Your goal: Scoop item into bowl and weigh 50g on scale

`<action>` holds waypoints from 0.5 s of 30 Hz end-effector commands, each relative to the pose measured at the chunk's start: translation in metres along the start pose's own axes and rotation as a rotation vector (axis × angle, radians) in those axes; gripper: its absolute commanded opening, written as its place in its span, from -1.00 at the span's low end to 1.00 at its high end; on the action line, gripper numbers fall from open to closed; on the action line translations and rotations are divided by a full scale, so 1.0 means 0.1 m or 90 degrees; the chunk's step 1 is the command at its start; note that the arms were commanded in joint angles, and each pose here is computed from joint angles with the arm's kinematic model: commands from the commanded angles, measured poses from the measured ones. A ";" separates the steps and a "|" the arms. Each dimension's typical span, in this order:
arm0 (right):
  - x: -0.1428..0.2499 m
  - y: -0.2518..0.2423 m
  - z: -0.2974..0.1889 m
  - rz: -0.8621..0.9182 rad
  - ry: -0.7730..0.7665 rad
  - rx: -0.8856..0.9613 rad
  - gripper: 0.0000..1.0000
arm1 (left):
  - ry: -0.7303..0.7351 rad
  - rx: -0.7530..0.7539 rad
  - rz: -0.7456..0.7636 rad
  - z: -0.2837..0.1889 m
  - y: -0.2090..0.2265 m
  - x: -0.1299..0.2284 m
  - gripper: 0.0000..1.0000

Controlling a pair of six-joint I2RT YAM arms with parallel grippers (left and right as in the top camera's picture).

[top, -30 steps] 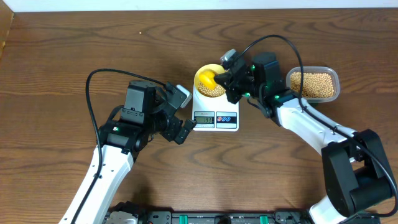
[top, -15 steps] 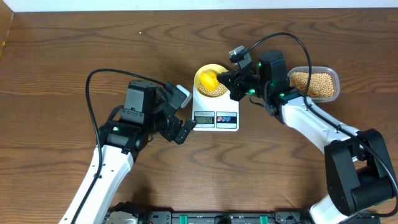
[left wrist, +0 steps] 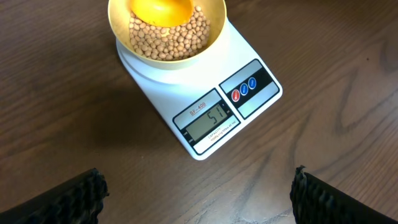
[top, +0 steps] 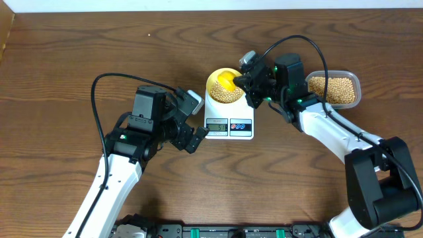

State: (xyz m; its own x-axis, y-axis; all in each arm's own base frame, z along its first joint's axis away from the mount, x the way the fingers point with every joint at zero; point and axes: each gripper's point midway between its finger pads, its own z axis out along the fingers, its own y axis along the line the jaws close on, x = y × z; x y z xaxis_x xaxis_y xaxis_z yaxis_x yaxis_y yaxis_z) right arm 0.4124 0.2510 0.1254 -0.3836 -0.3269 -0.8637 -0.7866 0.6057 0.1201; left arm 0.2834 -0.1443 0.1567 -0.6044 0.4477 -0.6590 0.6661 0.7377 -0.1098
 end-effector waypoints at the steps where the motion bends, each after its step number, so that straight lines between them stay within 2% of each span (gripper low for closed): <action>1: 0.08 0.08 0.05 -0.028 0.025 -0.007 -0.98 | 0.002 -0.005 -0.006 0.00 0.02 0.01 0.93; 7: 0.10 0.30 0.10 -0.021 0.033 -0.046 -0.98 | 0.002 -0.005 -0.006 0.00 0.02 0.01 0.94; 15: 0.03 0.26 0.10 0.023 0.018 -0.039 -0.98 | 0.002 -0.005 -0.006 0.00 0.02 0.01 0.93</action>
State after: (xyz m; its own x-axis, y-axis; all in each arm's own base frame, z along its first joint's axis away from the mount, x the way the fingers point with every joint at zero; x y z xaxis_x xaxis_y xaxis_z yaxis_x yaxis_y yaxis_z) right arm 0.3933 0.2730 0.1206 -0.3947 -0.3532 -0.8482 -0.8154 0.5602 0.1462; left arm 0.2834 -0.1443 0.1567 -0.6047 0.4475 -0.6589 0.6658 0.7380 -0.1098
